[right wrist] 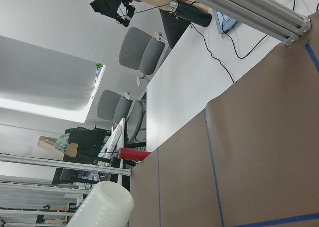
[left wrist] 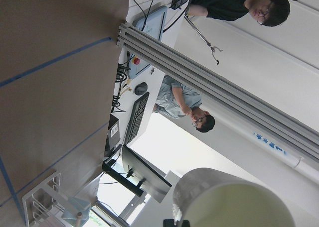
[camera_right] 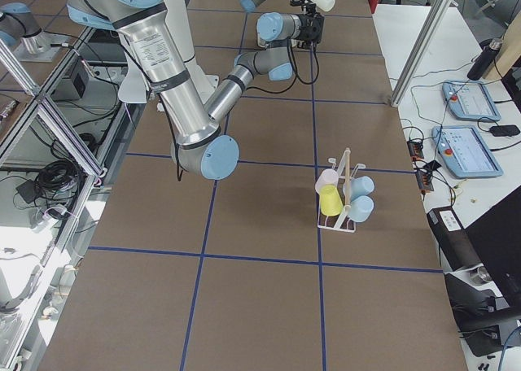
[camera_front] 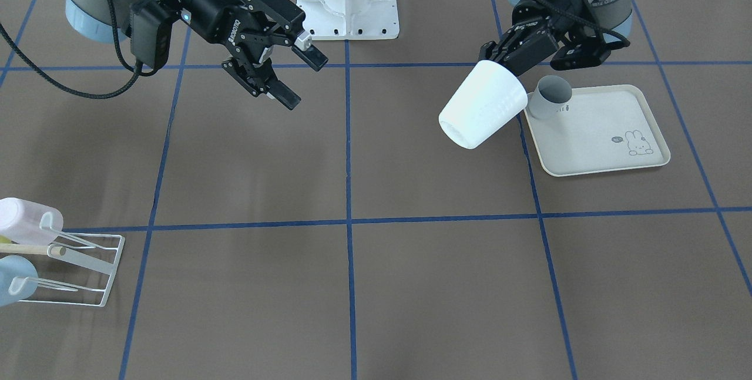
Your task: Transfer IKEA cup to right arm and place on rack
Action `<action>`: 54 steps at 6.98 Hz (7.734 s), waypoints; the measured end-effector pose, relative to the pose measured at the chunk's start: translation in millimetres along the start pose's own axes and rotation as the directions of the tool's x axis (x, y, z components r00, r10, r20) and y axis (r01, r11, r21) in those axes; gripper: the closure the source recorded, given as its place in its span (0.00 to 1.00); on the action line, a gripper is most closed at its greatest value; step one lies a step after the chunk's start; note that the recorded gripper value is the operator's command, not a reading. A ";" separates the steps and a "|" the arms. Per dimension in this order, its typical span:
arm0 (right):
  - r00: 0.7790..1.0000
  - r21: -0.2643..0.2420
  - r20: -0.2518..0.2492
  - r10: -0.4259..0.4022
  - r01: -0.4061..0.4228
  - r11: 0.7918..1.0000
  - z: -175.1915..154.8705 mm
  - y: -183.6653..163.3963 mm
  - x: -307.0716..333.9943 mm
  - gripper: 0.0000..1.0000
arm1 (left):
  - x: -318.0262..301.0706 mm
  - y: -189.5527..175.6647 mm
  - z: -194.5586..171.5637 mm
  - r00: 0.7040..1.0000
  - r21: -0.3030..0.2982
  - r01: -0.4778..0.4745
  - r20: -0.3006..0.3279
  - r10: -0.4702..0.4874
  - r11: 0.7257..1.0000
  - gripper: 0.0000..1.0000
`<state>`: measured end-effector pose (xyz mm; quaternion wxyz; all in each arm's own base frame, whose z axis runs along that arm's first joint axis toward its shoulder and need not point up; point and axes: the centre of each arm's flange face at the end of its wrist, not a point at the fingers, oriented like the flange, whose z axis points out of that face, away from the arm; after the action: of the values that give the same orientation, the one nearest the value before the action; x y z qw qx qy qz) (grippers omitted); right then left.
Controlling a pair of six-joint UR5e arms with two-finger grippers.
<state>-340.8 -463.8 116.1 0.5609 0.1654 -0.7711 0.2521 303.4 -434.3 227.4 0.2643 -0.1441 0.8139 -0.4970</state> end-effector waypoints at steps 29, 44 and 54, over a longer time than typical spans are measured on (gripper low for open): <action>0.963 -0.046 0.181 0.202 -0.196 0.979 78.6 40.9 -4.9 1.00 | -69.9 68.7 31.4 0.984 -0.121 0.170 -0.029 -0.175 0.978 0.00; 0.710 0.091 -0.476 -0.520 0.627 0.774 -134.7 -181.7 141.3 1.00 | -52.7 -48.7 -99.9 0.618 -0.025 -0.758 0.288 0.731 0.651 0.00; 0.284 -0.052 -0.782 -0.555 0.857 0.513 -167.2 -133.8 261.6 1.00 | -47.4 -61.5 -124.7 0.561 -0.038 -0.795 0.335 0.757 0.605 0.00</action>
<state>-220.9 -470.1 432.1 0.8190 0.4889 -0.2570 0.1554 269.0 -347.9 341.1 0.5909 0.1670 0.7093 -0.3461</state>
